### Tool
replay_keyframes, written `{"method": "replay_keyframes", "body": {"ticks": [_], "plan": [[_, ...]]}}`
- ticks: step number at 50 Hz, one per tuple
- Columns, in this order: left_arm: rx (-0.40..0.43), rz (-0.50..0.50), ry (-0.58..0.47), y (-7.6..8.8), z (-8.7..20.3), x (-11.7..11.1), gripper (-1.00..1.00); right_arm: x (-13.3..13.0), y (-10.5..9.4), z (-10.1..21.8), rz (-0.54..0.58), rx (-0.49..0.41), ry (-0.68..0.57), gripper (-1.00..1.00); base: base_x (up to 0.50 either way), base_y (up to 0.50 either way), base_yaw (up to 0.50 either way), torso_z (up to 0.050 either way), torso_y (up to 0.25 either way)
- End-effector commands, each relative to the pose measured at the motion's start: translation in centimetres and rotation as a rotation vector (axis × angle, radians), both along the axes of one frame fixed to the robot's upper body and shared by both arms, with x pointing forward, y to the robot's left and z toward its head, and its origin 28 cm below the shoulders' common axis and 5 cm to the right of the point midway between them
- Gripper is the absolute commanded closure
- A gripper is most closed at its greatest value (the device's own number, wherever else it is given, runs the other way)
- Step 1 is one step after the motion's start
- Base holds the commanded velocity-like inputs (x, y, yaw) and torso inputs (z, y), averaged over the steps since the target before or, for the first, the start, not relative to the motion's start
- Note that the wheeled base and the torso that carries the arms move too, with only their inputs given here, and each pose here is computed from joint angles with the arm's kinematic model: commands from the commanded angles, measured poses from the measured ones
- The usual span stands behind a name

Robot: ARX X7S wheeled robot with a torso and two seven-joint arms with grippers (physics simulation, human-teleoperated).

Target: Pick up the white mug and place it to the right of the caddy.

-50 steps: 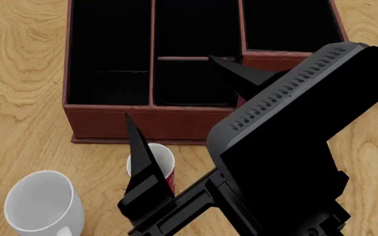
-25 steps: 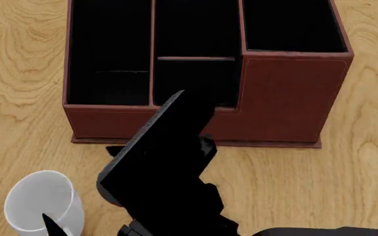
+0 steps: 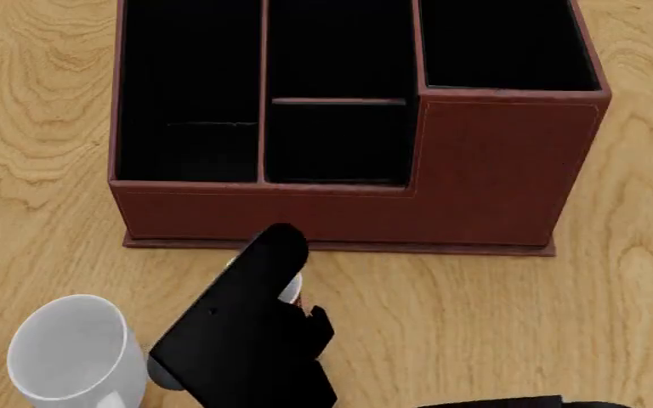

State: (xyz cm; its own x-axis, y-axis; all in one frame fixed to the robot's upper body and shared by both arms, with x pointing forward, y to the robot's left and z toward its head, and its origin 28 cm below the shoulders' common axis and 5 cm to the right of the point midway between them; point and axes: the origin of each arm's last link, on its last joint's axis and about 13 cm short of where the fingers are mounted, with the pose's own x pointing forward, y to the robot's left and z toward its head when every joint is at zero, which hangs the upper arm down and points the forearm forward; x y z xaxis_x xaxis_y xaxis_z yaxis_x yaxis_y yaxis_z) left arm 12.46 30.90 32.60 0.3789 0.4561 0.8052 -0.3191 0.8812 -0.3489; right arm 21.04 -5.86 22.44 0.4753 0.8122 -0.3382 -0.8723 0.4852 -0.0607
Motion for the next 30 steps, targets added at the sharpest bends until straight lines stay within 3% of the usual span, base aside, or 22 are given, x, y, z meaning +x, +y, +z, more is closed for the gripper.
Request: {"method": "replay_keyframes", "body": {"ticks": [1,30], "plan": [[-0.002,0.002,0.001,0.0,-0.1,0.0,-1.0,1.0,0.3,-2.5,0.002,-0.059,0.076,-1.0,0.0,0.0,0.0,0.0,0.0],[-0.022,-0.013,0.015,0.1,-1.0,0.1,-1.0,5.0,3.2,-6.2,0.046,-0.087,0.111,-1.0,0.0,0.0,0.0,0.0,0.0]]}}
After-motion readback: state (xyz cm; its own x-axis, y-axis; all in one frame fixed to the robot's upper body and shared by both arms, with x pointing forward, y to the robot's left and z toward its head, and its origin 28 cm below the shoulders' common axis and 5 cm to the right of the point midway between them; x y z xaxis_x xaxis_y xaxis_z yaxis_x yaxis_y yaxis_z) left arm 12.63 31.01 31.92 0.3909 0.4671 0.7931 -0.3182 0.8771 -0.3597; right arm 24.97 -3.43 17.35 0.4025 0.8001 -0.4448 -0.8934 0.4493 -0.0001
